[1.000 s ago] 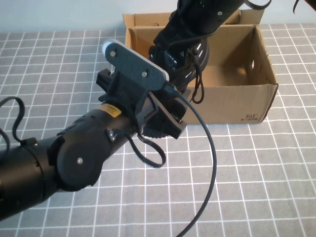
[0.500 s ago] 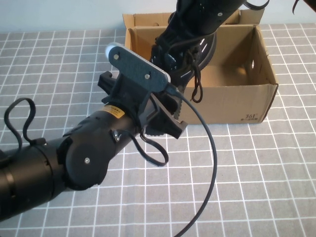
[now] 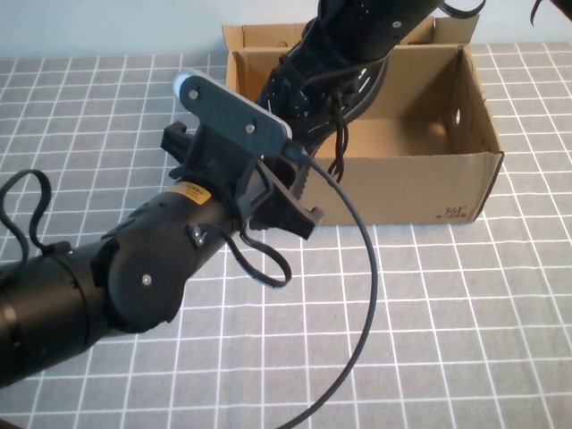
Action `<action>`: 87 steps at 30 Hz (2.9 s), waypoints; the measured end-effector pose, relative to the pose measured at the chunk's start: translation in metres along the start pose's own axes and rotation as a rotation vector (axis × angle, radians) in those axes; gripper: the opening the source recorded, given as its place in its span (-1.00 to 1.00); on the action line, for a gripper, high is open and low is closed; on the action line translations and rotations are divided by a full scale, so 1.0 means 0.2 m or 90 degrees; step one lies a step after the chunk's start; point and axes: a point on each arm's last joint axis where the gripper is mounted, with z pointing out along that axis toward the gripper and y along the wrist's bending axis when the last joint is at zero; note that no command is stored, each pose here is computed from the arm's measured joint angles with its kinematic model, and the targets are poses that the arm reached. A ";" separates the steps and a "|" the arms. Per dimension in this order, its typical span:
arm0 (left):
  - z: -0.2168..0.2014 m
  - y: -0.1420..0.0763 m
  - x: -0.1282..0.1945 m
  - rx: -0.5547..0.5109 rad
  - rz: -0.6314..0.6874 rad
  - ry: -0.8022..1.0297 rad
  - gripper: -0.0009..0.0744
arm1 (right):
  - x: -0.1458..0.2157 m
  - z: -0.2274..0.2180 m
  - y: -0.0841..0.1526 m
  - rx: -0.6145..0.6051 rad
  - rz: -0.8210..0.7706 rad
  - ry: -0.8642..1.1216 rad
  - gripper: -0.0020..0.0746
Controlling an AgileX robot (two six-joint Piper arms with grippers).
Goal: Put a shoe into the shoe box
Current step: Place the shoe in the shoe box
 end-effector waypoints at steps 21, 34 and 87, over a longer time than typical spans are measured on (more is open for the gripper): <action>0.02 -0.01 0.04 0.020 0.049 0.028 -0.52 | -0.01 -0.02 0.02 -0.019 0.009 -0.013 -0.33; 0.06 0.12 -0.16 0.128 0.041 0.069 -0.52 | -0.01 -0.36 0.02 0.077 0.002 -0.082 -0.82; 1.05 0.70 0.05 0.531 0.131 -0.092 -0.54 | 0.82 -0.79 0.14 0.175 0.146 0.012 -0.99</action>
